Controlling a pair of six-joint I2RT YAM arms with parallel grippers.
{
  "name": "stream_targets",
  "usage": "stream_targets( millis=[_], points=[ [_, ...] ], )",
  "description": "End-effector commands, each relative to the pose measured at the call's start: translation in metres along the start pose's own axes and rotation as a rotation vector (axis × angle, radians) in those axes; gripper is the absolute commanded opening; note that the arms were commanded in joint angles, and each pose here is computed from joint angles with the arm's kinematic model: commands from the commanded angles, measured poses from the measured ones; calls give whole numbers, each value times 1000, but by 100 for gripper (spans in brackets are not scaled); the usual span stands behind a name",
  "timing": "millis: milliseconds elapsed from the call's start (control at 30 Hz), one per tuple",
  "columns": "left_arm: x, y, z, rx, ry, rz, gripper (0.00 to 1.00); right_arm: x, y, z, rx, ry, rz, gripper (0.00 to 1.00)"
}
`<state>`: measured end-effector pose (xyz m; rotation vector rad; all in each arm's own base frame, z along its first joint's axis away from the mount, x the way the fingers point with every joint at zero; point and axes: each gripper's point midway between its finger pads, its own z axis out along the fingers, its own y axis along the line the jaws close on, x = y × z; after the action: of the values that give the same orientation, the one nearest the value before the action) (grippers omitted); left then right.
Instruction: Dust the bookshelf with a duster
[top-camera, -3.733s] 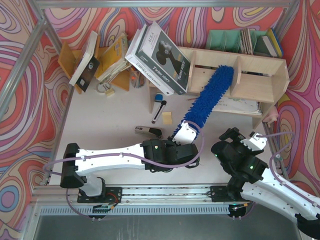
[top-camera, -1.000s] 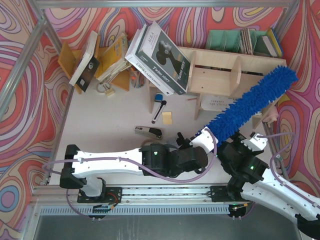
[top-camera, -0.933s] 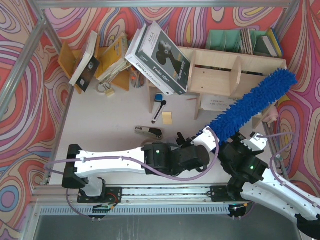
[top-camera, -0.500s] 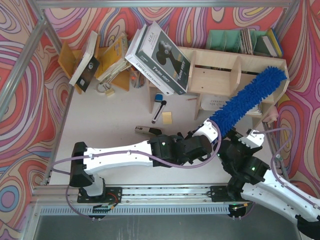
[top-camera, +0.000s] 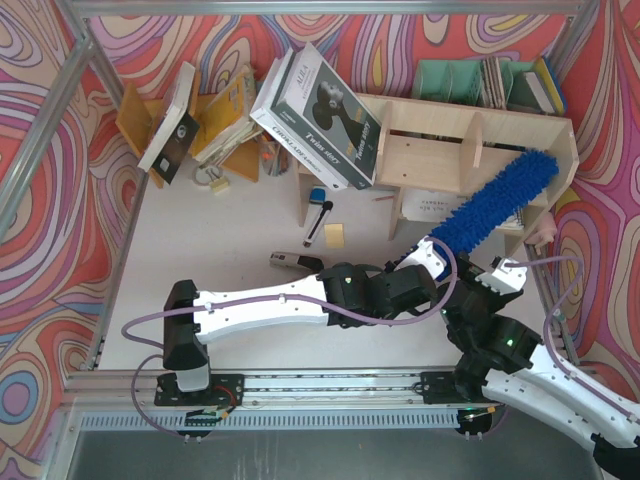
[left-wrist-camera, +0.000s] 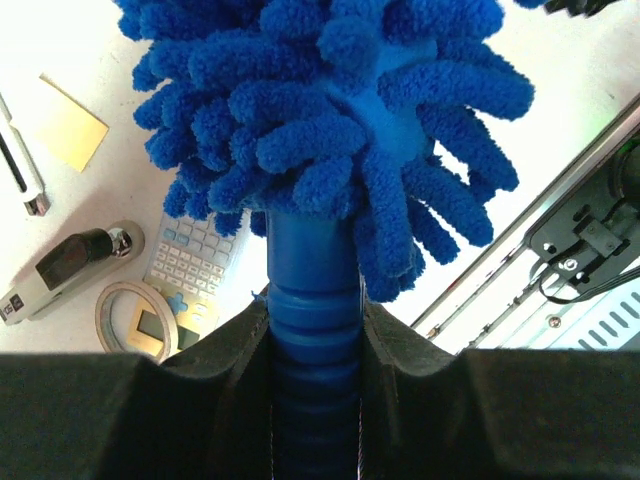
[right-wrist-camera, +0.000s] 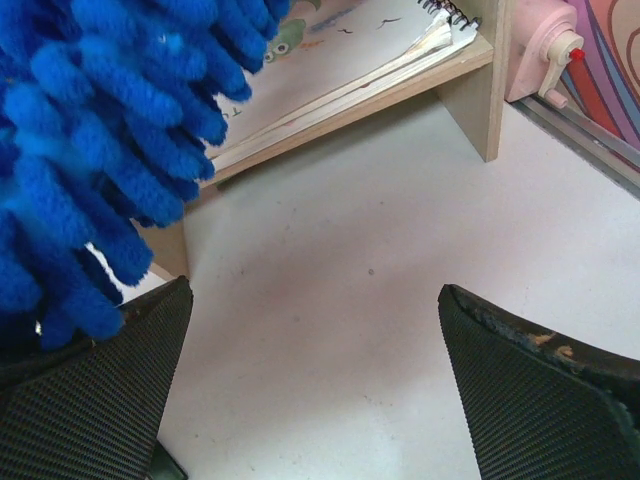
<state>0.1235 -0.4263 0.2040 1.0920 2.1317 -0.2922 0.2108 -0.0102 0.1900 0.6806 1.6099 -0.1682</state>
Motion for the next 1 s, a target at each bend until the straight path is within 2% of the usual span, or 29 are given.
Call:
stream_targets(
  millis=[0,233,333,767,967],
  points=[
    [-26,-4,-11,34,-68,-11,0,-3,-6,1,37,-15,4,99],
    [-53,3,-39,63,-212,-73,0,-3,-7,1,39,-18,13,99],
    [-59,6,-43,56,-232,-79,0,-3,-6,1,37,-18,19,99],
    [-33,-1,-3,30,-71,-103,0,-3,-7,1,37,-18,21,99],
    [-35,0,5,34,-40,-127,0,-2,-7,1,37,-17,21,99]
  ],
)
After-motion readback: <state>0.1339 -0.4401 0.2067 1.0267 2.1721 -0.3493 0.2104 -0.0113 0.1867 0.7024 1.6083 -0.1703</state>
